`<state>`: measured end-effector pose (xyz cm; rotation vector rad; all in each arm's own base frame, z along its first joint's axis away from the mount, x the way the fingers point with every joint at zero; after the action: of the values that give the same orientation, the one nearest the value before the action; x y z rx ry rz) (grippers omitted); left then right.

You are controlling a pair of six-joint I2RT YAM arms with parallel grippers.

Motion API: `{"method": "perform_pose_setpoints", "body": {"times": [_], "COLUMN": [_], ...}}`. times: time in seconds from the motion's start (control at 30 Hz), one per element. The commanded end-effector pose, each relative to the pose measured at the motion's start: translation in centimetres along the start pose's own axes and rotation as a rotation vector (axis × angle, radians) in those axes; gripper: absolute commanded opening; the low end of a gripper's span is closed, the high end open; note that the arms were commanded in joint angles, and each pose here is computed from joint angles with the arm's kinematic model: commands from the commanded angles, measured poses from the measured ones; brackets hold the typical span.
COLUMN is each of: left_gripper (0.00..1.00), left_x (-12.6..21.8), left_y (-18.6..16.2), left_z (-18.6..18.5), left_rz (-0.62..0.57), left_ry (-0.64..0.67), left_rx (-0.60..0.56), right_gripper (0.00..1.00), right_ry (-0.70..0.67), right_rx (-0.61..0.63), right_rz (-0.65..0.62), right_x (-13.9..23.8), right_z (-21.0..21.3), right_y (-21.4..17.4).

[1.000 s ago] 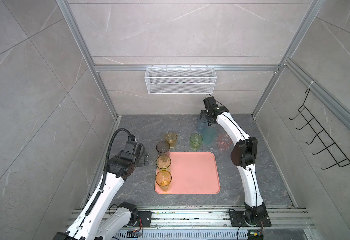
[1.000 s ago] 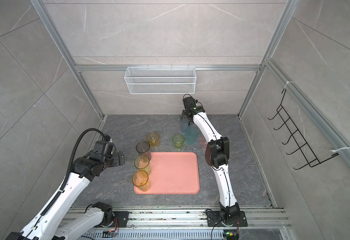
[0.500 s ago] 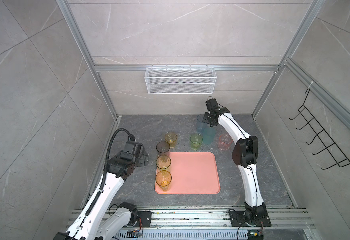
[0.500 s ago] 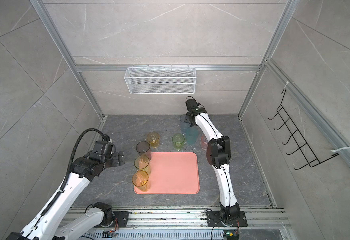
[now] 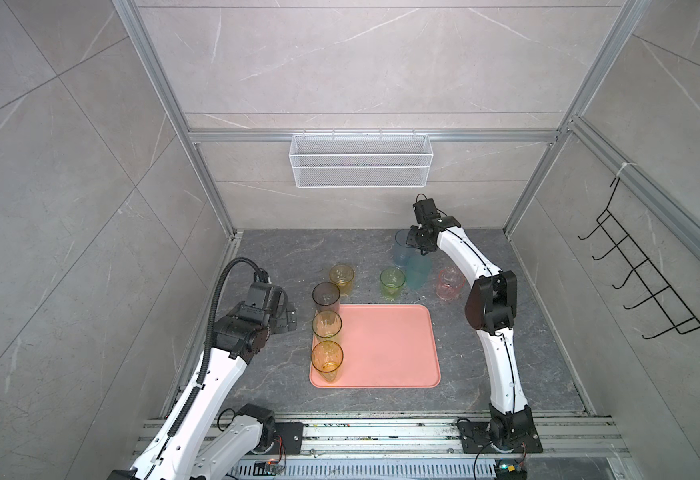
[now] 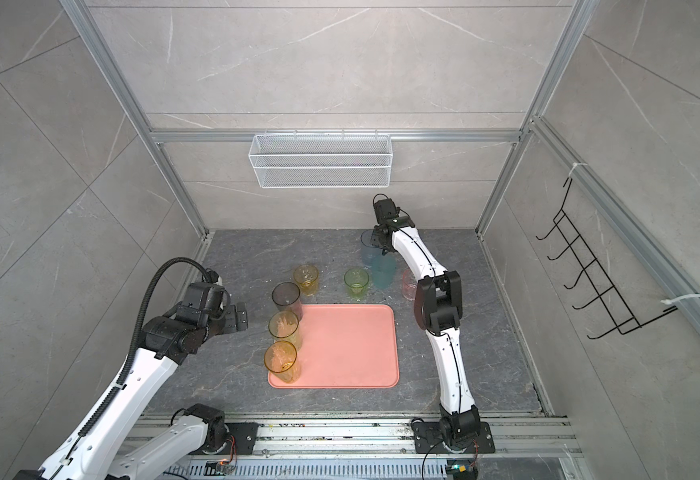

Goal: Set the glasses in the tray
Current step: 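Lower the right gripper onto the tall light blue glass rim and close, then lift the light blue glass with the right gripper and carry it over the tray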

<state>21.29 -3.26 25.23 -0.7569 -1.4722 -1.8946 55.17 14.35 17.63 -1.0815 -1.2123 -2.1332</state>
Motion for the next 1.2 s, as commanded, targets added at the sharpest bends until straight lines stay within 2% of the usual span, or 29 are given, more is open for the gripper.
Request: {"method": "perform_pose_setpoints", "body": {"times": [0.0, 0.77, 1.07, 1.17], "left_gripper": [0.99, 0.99, 0.99, 0.99], "left_x": [0.5, 0.3, 0.4, 0.4], "left_y": [0.3, 0.2, 0.2, 0.2], "left_z": [0.2, 0.1, 0.1, 0.1], "left_rz": [-0.024, -0.013, -0.013, -0.013], "left_ry": [-0.005, -0.012, -0.012, -0.011], "left_rx": [0.022, 0.019, 0.021, 0.021], "right_gripper": [0.38, 0.12, 0.01, 0.0], "right_ry": [0.024, 0.073, 0.121, 0.142], "right_rx": [0.007, 0.024, 0.028, 0.036], "right_rz": [-0.021, -0.04, -0.044, -0.049], "right_x": [1.7, 4.1, 6.0, 7.1], "right_z": [0.2, 0.9, 1.6, 2.0], "right_y": [0.9, 1.7, 2.1, 2.1]}}
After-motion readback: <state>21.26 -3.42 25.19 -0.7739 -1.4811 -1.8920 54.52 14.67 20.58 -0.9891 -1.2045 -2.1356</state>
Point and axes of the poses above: each gripper's point midway between its finger pads, its own x axis back along the fingers, its own z axis along the line the jaws close on, y = z × x, the point moved 6 cm from there along x, back along the fingers, and after that the axes turned 15 degrees about -x, right-handed, at the moved point
